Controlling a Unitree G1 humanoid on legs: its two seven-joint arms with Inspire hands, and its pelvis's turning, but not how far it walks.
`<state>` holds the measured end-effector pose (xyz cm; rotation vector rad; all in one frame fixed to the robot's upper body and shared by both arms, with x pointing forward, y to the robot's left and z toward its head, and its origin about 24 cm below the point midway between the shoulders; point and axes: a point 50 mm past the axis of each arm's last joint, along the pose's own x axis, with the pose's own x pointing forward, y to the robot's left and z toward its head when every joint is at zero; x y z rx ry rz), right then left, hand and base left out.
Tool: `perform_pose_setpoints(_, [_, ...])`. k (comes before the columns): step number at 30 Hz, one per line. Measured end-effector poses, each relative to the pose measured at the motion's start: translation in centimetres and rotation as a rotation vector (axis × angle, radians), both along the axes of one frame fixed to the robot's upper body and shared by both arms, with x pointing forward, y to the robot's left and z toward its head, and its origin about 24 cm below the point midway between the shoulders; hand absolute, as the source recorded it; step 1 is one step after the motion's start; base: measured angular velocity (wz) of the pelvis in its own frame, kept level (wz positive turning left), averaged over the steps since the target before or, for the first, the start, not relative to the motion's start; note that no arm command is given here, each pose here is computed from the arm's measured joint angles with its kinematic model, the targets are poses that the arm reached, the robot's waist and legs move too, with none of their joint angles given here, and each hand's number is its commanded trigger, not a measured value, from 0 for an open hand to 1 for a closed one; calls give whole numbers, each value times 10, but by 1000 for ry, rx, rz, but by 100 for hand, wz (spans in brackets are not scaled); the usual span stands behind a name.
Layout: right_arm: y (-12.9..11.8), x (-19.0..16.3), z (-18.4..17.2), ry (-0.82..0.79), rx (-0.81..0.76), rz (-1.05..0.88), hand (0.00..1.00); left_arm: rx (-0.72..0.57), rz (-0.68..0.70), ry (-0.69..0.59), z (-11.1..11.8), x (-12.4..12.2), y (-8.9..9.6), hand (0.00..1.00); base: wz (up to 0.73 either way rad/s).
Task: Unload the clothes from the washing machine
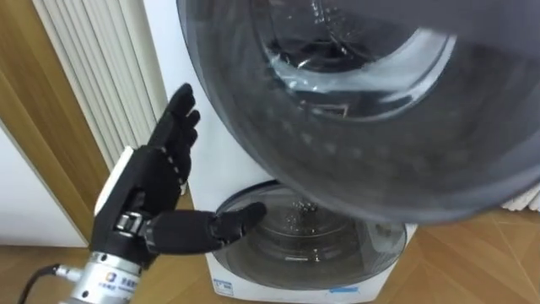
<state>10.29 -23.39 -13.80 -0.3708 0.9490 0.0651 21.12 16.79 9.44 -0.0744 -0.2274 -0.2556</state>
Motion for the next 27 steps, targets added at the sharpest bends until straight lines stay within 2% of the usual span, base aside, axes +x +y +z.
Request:
perform_pose_setpoints(6, [2, -1, -1, 2, 2, 4, 0, 47, 13, 106, -26, 3, 1, 0, 0])
perform_pose_setpoints(12, [8, -1, -4, 22, 2, 39, 0, 57, -59, 166, -42, 0, -17, 0, -9])
perform_pose_setpoints(15, [10, 2, -4, 20, 4, 56, 0, 95, -82, 262, -68, -4, -22, 0, -15])
perform_pose_setpoints(17, [14, 4, -4, 16, 8, 72, 0, 147, -88, 374, -95, -9, -22, 0, -23])
perform_pose_setpoints(24, [20, 11, 0, -7, 39, 107, 0, 229, -66, 541, -135, -17, -13, 0, -5])
perform_pose_setpoints(27, [20, 5, -2, 8, 43, 94, 0, 353, -55, 664, -165, -32, -4, 0, -11])
